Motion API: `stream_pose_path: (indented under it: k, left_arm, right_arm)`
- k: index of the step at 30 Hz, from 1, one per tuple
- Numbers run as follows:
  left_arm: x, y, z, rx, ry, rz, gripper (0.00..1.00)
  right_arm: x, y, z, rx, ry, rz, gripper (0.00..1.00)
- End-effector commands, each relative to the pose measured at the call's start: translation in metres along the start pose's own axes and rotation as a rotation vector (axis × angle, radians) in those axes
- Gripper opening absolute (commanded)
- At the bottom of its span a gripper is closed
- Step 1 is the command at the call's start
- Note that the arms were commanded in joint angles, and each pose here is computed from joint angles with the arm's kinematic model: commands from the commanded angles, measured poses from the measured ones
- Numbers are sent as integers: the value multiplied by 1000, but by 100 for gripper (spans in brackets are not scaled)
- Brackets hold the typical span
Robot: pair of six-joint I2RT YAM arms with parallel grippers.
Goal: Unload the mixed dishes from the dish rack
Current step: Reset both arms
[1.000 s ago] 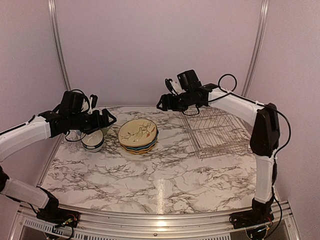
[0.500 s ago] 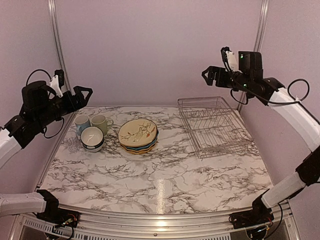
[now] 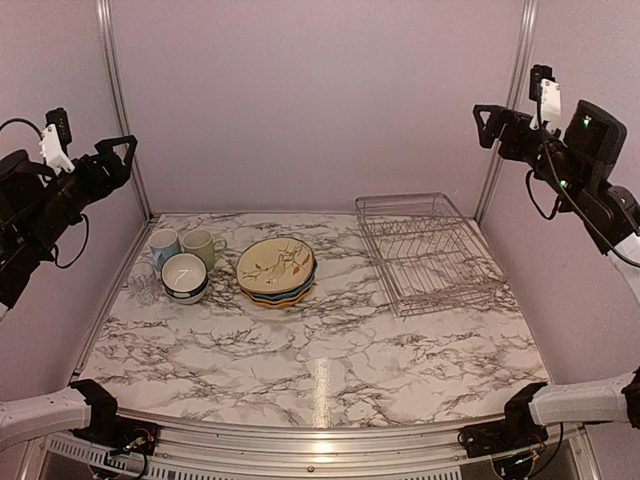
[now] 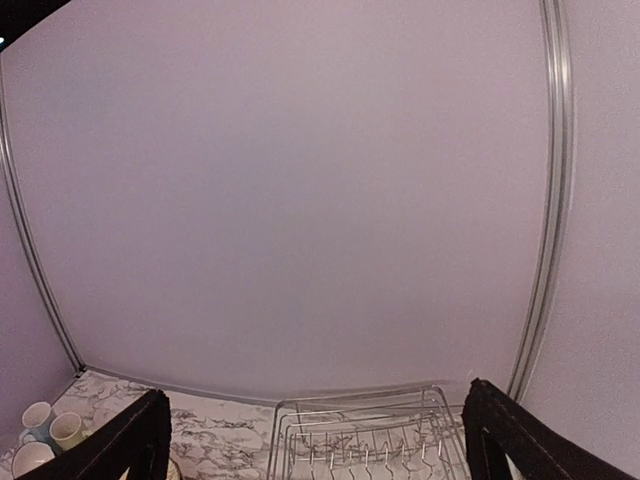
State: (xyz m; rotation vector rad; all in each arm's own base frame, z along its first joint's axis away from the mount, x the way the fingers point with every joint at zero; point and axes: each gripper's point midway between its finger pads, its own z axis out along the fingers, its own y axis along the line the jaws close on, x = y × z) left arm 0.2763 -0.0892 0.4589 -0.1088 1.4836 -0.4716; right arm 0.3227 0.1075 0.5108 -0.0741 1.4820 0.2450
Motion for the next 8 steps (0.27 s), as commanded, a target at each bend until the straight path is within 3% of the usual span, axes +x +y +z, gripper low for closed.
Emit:
stream_pose_path:
  k: [1,8]
  left_arm:
    - [-15,11,-9,-68,-56,45,99]
    - [-18,17,-7,-99,-89,68,99]
  right_arm:
    - [-29,-8,-16,31,-105,-37,99]
    - [-33,-13,-22,58,-144,-68,99]
